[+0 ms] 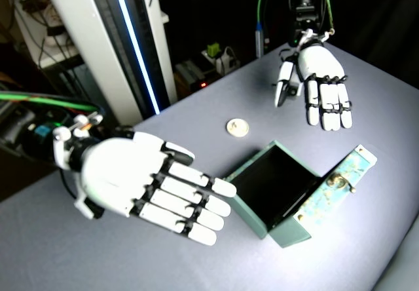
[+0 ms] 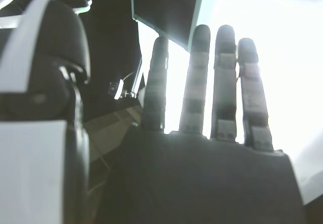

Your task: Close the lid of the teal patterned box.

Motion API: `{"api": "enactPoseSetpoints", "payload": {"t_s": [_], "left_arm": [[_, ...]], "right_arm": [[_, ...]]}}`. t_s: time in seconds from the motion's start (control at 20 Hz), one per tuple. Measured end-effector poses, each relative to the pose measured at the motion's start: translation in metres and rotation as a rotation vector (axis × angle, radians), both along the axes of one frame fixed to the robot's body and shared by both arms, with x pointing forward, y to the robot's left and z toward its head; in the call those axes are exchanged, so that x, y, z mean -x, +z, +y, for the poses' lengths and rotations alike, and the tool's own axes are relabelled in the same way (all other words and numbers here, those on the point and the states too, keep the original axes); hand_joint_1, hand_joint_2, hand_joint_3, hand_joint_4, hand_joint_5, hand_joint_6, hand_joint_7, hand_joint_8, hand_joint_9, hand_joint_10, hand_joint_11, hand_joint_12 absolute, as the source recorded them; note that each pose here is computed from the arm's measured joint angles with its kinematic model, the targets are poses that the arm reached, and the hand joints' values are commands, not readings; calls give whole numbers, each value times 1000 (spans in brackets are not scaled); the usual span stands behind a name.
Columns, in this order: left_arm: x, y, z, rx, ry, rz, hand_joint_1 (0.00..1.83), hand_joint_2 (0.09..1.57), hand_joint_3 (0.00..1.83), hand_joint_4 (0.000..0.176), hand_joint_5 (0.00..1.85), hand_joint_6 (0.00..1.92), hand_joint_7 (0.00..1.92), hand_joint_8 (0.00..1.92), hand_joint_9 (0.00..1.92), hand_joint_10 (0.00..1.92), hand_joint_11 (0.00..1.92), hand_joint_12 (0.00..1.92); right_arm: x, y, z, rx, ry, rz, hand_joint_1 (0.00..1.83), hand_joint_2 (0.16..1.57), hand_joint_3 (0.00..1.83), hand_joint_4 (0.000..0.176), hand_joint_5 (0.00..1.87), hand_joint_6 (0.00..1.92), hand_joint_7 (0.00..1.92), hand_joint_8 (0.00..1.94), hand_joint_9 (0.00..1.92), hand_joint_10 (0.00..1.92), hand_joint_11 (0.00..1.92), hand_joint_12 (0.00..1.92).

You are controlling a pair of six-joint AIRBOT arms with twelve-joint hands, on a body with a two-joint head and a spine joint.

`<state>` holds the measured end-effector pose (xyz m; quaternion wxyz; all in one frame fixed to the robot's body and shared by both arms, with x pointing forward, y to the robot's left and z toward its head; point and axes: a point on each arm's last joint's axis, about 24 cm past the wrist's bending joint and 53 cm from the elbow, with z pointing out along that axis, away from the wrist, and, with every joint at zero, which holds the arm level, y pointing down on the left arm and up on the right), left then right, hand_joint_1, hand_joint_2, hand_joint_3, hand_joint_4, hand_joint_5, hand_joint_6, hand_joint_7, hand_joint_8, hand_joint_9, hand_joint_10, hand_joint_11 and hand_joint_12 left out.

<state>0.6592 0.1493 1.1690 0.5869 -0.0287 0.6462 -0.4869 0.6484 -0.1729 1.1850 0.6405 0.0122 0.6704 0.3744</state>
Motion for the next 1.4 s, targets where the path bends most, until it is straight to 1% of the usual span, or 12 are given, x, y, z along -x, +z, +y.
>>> {"api": "enactPoseSetpoints", "payload": {"t_s": [0.15,0.4,0.45,0.6,0.75,0.9,1.05,1.1,1.15,1.2,1.3,1.4], "left_arm": [[1,0,-1,0,-4,-1,262,1290,12,106,0,0,0,0,0,0,0,0],[0,1,-2,-3,-5,-1,302,1290,5,95,0,0,0,0,0,0,0,0],[-1,0,-4,-7,-8,1,304,1292,5,81,0,0,0,0,0,0,0,0],[-3,-2,-7,-12,-17,3,268,1309,10,32,2,1,0,0,0,0,0,0],[-4,-6,-14,-4,-29,19,291,1329,15,52,0,0,0,0,0,0,0,0],[-7,-8,-27,1,-53,24,237,1337,10,16,0,0,0,0,0,0,1,0],[-9,-7,-40,11,-84,21,195,1317,0,96,0,0,0,0,0,0,1,0],[-9,-7,-44,11,-94,21,199,1312,0,112,0,0,0,0,0,0,0,0],[-10,-8,-49,11,-105,25,185,1303,0,109,0,0,0,0,0,0,0,0],[-11,-9,-54,10,-112,27,196,1302,0,84,0,0,0,0,0,0,0,0],[-13,-9,-59,15,-120,29,159,1292,0,57,0,0,0,0,0,0,0,0],[-11,-9,-67,15,-143,26,156,1299,0,52,0,0,0,0,0,0,0,0]], "right_arm": [[1,2,0,2,1,-3,319,1394,10,0,0,0,0,0,0,0,0,0],[-9,18,-2,-26,-14,-38,309,1435,11,0,4,1,0,0,0,0,19,18],[-15,28,-2,-49,-22,-67,205,1424,0,0,14,0,0,0,0,0,3,272],[-26,43,6,-94,-23,-100,211,1442,1,0,0,0,0,0,0,0,0,8],[-42,59,16,-123,-19,-127,231,1443,0,0,0,0,0,0,0,0,0,417],[-66,64,23,-133,-29,-107,172,1411,0,0,0,0,0,0,0,0,0,54],[-82,68,34,-140,-26,-89,160,1395,0,0,0,0,0,0,0,0,32,19],[-88,66,36,-147,-31,-79,180,1377,17,0,0,0,0,0,0,0,6,271],[-93,63,37,-148,-36,-65,207,1379,2,0,0,0,0,0,0,0,0,512],[-97,58,39,-146,-39,-45,189,1359,3,0,0,0,0,0,0,0,0,104],[-104,55,44,-141,-36,-21,165,1344,0,0,0,0,0,0,0,0,0,3],[-109,59,45,-131,-40,-23,34,1355,0,0,0,0,0,0,0,0,2,275]]}}
